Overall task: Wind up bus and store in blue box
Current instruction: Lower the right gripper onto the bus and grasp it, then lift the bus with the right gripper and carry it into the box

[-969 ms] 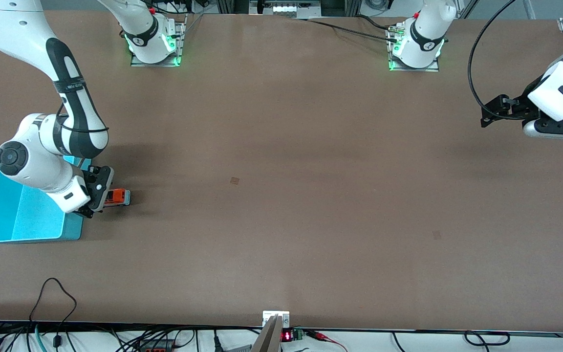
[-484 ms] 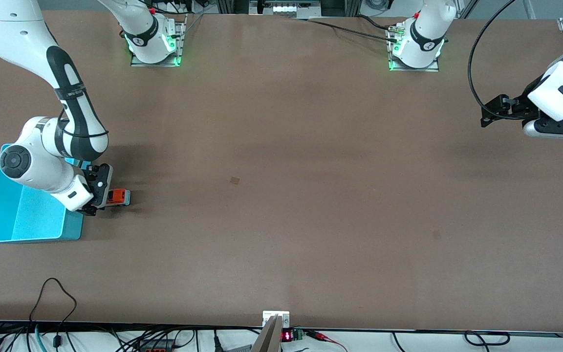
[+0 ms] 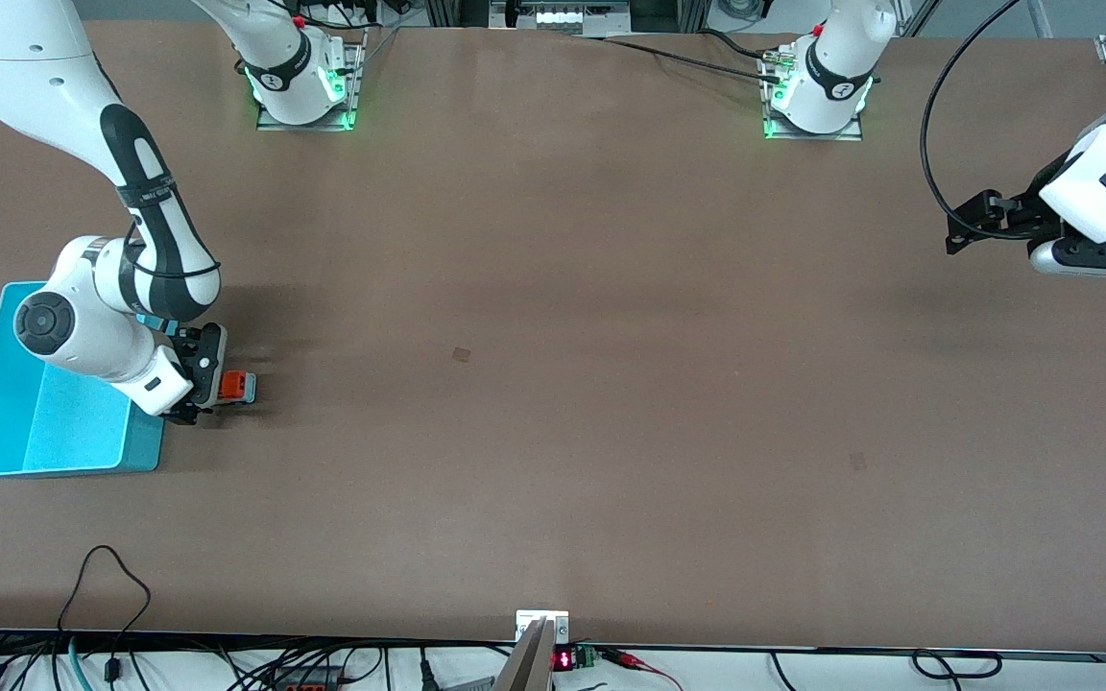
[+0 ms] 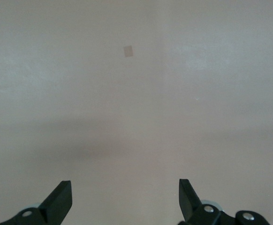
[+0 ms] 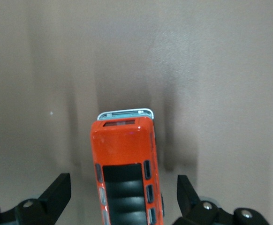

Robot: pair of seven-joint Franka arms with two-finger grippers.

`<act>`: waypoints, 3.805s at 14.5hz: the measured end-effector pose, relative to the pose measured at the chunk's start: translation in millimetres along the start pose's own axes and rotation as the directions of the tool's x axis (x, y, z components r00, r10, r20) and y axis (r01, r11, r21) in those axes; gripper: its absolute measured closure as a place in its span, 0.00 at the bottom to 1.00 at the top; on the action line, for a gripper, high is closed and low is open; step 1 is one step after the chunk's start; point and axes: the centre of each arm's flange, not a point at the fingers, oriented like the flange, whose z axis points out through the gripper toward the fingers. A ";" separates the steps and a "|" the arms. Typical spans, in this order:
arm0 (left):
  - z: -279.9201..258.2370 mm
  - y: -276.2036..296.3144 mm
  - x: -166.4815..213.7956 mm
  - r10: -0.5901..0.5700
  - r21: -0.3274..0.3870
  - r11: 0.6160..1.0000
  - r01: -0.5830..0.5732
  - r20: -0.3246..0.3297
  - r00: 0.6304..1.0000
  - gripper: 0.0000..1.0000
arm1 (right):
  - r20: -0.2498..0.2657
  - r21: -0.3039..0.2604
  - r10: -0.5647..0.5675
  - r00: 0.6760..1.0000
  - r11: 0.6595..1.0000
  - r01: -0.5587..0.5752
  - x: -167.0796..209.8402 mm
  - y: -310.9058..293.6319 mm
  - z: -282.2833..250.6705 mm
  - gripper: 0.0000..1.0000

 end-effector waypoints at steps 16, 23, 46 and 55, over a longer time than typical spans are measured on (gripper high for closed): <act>-5.0 1.7 3.3 0.004 0.000 1.000 -0.004 -0.011 1.000 0.00 | 0.002 -0.057 -0.045 0.999 0.997 0.046 5.9 6.5 3.3 0.46; -7.6 1.7 2.1 0.004 0.000 1.000 -0.004 -0.005 1.000 0.00 | -0.284 -0.133 0.282 0.917 0.935 -0.329 31.1 20.8 -93.5 0.46; -10.1 2.4 -1.1 0.005 0.000 1.000 -0.005 0.016 1.000 0.00 | -0.046 0.023 0.990 0.130 0.131 -0.991 -175.1 -13.1 -95.4 0.46; -10.6 2.4 -1.1 0.005 0.000 1.000 -0.005 0.015 1.000 0.00 | -0.032 -0.010 0.996 0.083 0.083 -0.997 -203.0 -15.0 -18.2 0.46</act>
